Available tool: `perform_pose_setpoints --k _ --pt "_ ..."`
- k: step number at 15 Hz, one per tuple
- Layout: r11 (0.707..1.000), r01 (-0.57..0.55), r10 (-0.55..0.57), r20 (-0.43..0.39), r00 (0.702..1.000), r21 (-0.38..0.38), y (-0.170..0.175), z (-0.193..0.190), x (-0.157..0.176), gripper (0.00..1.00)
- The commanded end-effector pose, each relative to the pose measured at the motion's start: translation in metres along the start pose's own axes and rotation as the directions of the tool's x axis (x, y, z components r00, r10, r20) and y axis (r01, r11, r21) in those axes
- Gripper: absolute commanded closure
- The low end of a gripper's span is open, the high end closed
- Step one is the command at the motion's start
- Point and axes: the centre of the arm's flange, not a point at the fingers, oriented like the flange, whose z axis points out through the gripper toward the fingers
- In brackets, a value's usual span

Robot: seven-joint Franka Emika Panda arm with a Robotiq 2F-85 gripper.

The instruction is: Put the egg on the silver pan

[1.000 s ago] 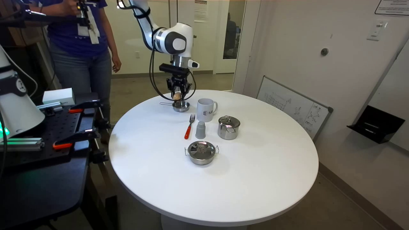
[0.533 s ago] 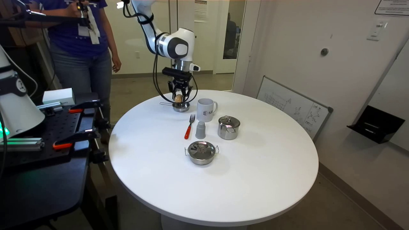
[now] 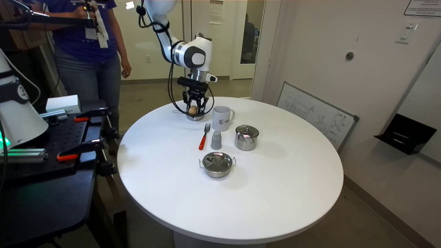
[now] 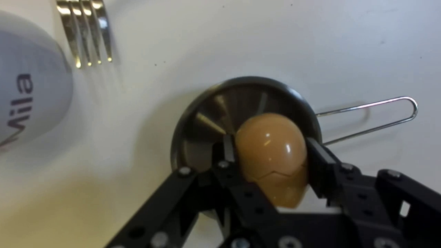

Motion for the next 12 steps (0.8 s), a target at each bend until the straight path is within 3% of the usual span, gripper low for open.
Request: perform_pose_setpoints --k 1,8,10,12 --pt "1.000 0.003 -0.003 0.022 1.000 0.017 0.0067 0.0072 0.0178 0.76" --pt "1.000 -0.011 0.010 0.060 0.998 0.026 0.0102 0.0142 0.0228 0.76" --pt "1.000 -0.019 0.017 0.063 0.998 0.025 0.0124 0.0114 0.0230 0.25" --pt "0.999 -0.025 0.024 0.062 0.998 0.021 0.0153 0.0096 0.0219 0.19"
